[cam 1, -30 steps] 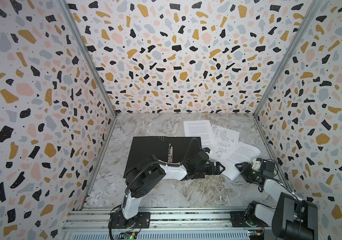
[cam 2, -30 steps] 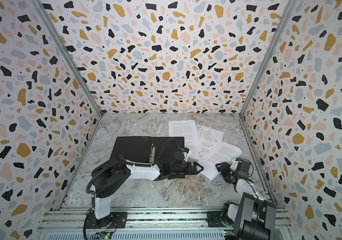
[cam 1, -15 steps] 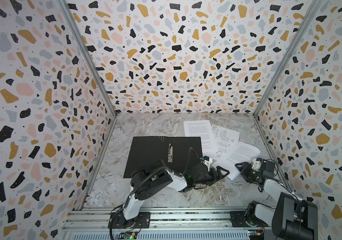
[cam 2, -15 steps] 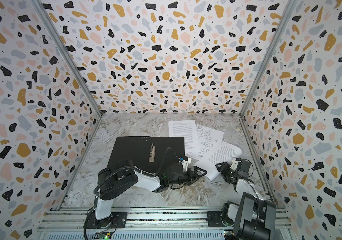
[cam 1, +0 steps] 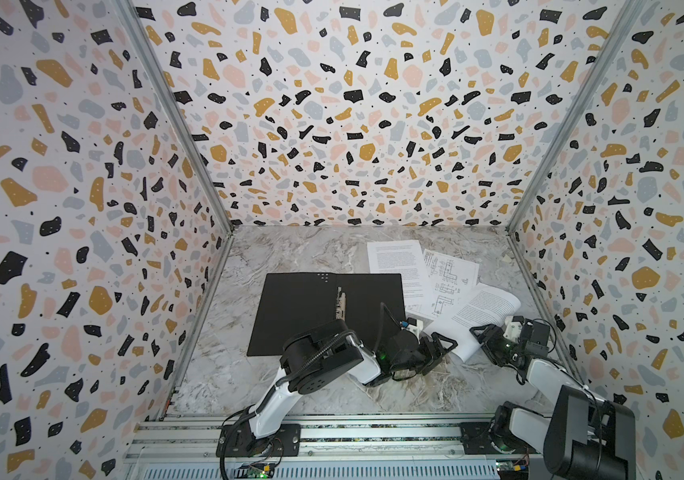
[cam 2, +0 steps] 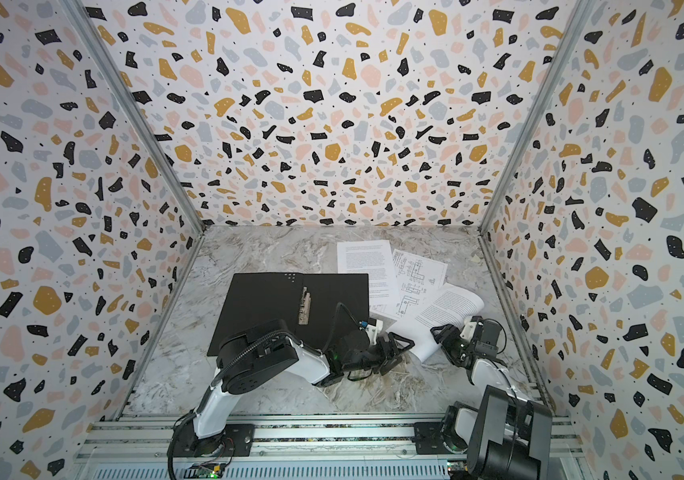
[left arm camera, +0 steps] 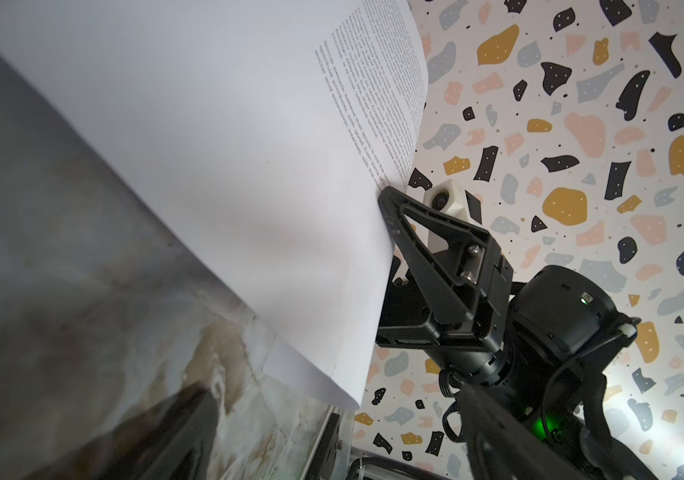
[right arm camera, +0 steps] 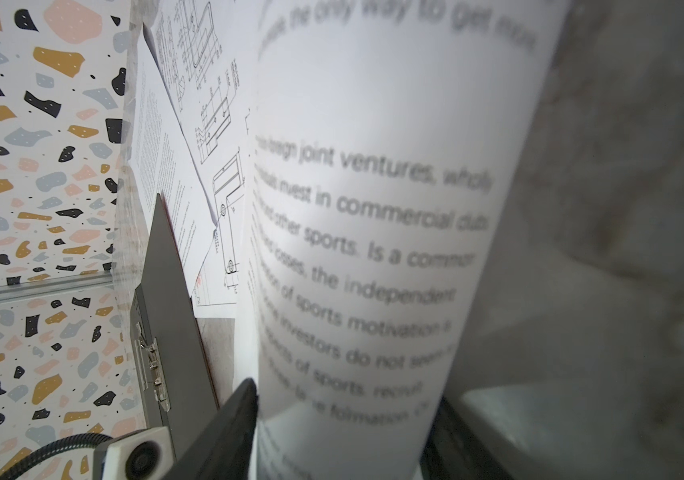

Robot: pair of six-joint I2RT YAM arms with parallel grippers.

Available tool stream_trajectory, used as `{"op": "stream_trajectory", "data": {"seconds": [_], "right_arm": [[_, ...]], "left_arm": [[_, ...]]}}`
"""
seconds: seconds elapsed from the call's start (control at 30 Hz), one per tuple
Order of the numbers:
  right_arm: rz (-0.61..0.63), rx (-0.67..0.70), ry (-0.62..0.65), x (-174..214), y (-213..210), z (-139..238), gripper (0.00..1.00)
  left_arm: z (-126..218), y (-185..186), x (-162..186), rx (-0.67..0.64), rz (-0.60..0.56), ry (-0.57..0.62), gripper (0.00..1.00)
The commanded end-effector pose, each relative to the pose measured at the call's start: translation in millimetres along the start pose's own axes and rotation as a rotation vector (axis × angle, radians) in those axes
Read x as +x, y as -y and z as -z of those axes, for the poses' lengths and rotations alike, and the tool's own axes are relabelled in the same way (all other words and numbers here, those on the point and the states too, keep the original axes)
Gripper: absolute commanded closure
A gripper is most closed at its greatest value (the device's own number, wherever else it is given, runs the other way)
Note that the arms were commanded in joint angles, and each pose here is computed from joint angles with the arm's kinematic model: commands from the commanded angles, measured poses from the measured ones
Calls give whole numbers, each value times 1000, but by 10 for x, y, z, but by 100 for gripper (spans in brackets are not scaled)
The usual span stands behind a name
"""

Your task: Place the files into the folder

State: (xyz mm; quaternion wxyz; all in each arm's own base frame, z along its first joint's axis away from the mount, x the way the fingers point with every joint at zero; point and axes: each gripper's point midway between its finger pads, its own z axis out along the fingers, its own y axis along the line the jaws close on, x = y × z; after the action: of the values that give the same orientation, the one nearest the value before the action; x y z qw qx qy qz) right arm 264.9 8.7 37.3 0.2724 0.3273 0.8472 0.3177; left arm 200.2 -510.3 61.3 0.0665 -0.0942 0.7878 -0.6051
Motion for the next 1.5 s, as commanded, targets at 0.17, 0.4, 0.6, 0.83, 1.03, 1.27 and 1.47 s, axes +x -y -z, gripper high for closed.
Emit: {"op": "stream_trajectory", "data": {"seconds": [0.17,0.4,0.6,0.83,1.03,1.27,1.47], "right_arm": [[-31,66,-41,177,198,-9,39],[-25,86,-36,195,256,-3,39],[-24,90,-35,193,259,6,38],[-24,93,-24,176,260,28,38],[-23,91,-18,152,243,42,37],[-24,89,-15,143,237,47,37],[-25,83,-11,122,207,66,35]], "left_arm": [[-166,96,-59,70,48,19,18],[-267,53,-98,96,104,28,26],[-340,115,-127,116,115,33,33],[-336,148,-160,141,139,46,49],[-332,223,-171,163,130,51,59],[-309,207,-183,162,133,60,66],[-293,256,-195,175,127,68,75]]}}
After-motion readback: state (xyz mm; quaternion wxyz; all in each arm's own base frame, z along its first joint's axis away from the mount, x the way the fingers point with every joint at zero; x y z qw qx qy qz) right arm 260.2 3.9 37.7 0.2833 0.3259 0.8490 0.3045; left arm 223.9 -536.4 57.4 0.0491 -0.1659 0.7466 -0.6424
